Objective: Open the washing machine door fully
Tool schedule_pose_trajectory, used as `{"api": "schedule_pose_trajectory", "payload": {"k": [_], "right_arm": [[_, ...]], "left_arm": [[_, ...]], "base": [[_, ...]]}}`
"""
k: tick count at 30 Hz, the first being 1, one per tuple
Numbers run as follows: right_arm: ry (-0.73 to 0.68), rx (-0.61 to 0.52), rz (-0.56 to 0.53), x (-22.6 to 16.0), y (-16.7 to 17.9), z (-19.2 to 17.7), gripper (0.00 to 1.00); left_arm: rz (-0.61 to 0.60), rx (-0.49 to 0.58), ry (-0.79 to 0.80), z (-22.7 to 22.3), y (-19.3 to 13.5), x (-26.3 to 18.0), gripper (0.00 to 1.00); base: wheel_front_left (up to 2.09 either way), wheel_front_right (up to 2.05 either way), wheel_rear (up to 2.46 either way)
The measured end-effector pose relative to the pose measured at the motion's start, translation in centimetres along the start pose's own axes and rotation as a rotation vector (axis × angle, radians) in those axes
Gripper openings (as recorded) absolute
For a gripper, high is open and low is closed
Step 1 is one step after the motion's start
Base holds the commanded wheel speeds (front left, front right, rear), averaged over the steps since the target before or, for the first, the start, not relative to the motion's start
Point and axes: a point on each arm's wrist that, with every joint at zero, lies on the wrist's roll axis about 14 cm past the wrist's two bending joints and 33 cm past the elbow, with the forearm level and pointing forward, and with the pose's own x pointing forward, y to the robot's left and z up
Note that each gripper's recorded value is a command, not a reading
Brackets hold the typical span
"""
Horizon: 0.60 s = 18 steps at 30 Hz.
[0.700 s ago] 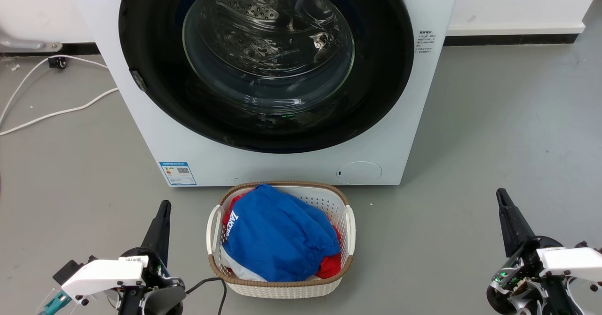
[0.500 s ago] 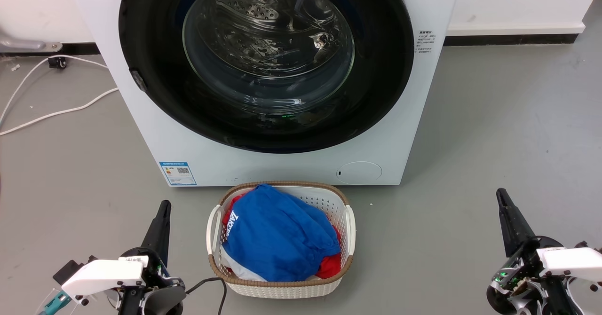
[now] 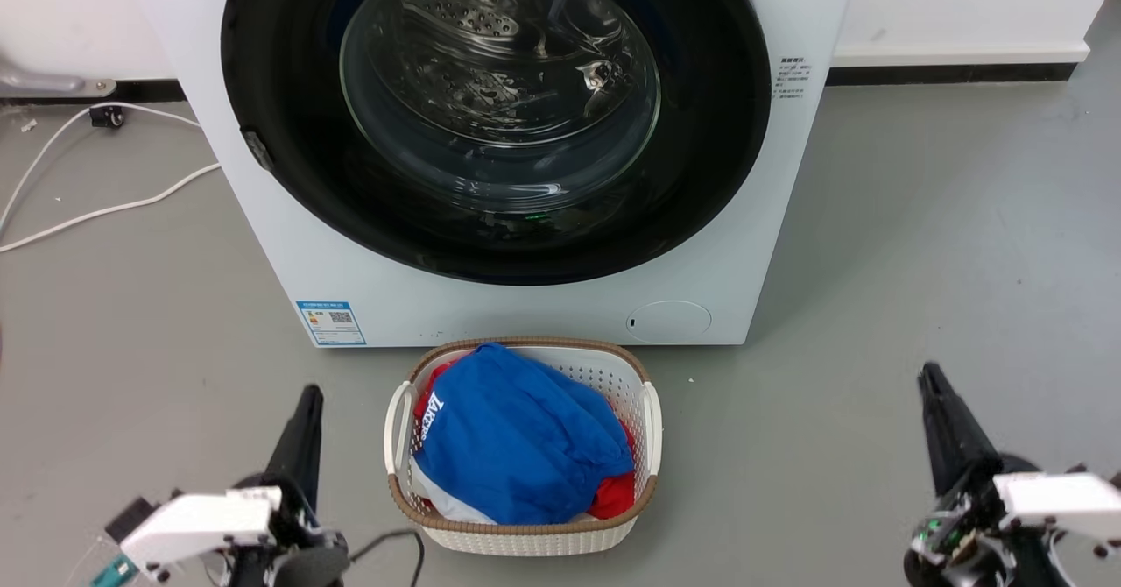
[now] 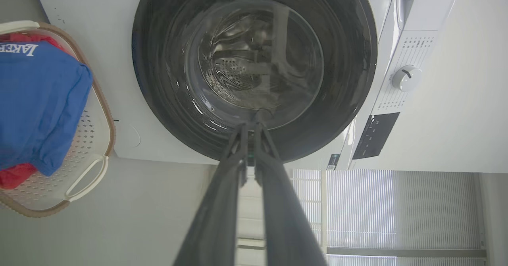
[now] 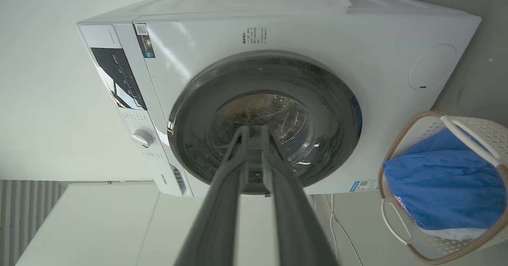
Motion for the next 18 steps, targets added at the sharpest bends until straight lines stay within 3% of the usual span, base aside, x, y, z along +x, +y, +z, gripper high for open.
{"api": "schedule_pose_trajectory", "payload": {"k": [7,18], "right_arm": [[-0.02,-0.015,-0.075,-1.2,-2.5,0.3,1.0],[-0.04,-0.26,-0.027,-0.9,-0.6,0.6,1.0]], "left_arm": [[0.064,0.015,-0.014,0.1,2.1,-1.1,1.0],[0.045,0.218,-0.042,0.5,0.7,-0.7,1.0]], "base": [[0.0,0.0,0.0],[0.0,0.0,0.0]]}}
